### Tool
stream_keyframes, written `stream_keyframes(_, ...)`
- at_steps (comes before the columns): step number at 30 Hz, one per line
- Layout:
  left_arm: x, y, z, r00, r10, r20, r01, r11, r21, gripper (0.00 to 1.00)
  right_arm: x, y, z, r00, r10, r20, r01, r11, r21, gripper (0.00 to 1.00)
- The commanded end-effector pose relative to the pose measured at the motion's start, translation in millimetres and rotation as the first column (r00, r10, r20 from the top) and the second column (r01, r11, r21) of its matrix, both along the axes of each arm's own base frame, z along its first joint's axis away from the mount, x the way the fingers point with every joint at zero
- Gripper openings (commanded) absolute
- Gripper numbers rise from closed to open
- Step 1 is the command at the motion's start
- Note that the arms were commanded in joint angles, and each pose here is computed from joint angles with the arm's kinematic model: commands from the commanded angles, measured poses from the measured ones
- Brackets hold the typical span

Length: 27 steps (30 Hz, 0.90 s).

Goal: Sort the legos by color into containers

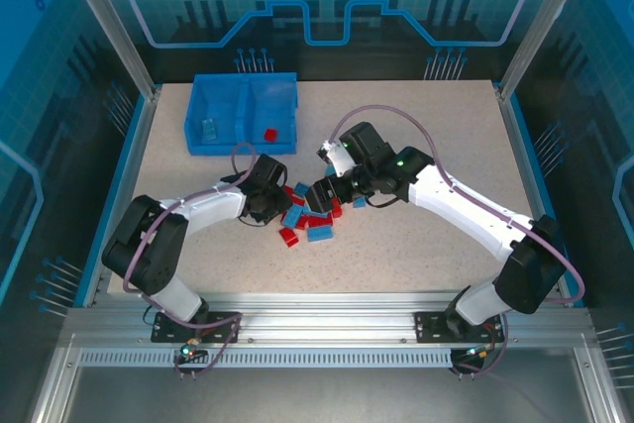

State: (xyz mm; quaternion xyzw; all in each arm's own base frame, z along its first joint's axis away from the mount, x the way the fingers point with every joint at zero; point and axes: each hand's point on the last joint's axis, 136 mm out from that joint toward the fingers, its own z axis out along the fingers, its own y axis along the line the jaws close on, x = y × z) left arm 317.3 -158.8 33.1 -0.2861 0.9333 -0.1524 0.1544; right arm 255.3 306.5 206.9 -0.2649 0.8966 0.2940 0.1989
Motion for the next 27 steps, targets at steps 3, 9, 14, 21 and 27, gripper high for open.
stream_keyframes(3, -17.7, 20.0, -15.8, 0.999, 0.018, -0.050, -0.014, 0.995, 0.094, 0.31, -3.8, 2.3, 15.0, 1.000, 0.005, 0.001, -0.005, 0.999, 0.032, 0.83)
stream_keyframes(9, -23.5, 31.5, -10.4, 0.999, 0.023, -0.040, -0.017, 0.990, 0.141, 0.25, -4.7, 5.4, 17.9, 1.000, 0.011, 0.004, -0.011, 0.999, 0.033, 0.83)
stream_keyframes(14, -21.9, 33.9, -4.3, 1.000, 0.016, -0.022, -0.012, 0.988, 0.155, 0.42, -7.2, 7.7, 20.5, 1.000, 0.017, 0.008, -0.018, 0.999, 0.034, 0.83)
stream_keyframes(21, -12.8, 28.6, -5.3, 1.000, -0.005, -0.011, 0.007, 0.988, 0.152, 0.57, -8.1, 9.4, 21.8, 1.000, 0.021, 0.012, -0.021, 0.999, 0.027, 0.83)
stream_keyframes(27, -13.4, 33.3, -17.0, 0.998, -0.008, -0.056, 0.019, 0.979, 0.203, 0.47, -12.1, 11.8, 22.5, 0.999, 0.040, 0.005, -0.040, 0.999, 0.022, 0.84)
